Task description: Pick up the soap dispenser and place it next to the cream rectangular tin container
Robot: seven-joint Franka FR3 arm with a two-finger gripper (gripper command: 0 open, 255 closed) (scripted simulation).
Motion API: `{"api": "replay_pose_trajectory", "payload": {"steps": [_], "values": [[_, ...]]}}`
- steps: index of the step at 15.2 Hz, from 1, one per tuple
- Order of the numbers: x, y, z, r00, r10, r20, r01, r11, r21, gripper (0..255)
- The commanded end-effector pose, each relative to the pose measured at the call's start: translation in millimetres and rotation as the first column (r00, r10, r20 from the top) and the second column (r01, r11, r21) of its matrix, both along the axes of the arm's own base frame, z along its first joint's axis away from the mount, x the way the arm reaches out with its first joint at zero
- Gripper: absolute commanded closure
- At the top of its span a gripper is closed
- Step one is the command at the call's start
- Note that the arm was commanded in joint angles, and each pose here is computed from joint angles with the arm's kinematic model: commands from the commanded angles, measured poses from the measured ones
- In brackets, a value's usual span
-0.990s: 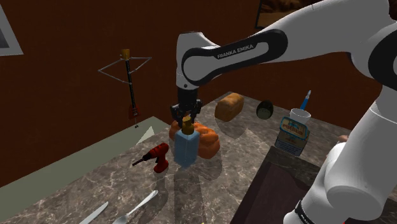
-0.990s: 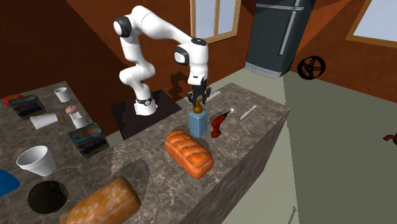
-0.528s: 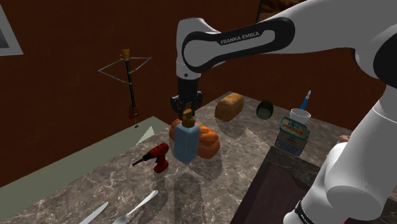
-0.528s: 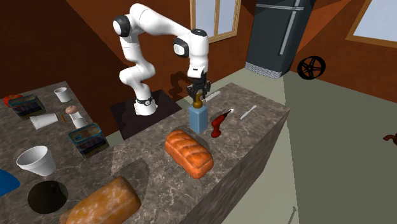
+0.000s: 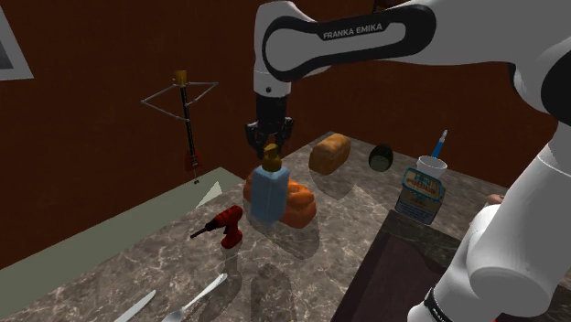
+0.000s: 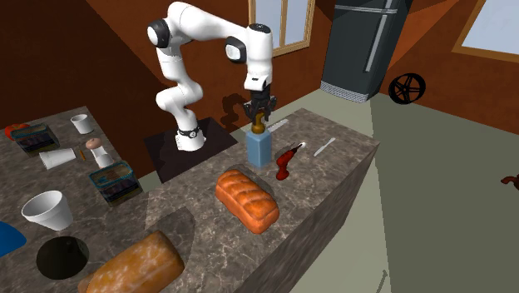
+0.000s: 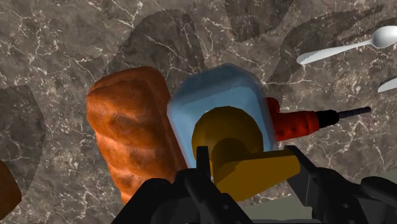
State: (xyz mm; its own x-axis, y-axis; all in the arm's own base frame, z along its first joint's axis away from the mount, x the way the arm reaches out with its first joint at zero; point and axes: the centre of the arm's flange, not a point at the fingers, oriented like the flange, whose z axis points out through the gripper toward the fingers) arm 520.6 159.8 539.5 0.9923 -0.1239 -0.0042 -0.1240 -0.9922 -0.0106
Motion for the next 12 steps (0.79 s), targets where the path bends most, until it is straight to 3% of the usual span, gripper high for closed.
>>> {"api": "replay_pose_trajectory", "payload": {"steps": [1, 12], "values": [[1, 0, 11, 1.0, 0.0, 0.0, 0.0, 1.0, 0.0, 255], [1, 0, 69, 1.0, 0.0, 0.0, 0.0, 1.0, 0.0, 255]]}}
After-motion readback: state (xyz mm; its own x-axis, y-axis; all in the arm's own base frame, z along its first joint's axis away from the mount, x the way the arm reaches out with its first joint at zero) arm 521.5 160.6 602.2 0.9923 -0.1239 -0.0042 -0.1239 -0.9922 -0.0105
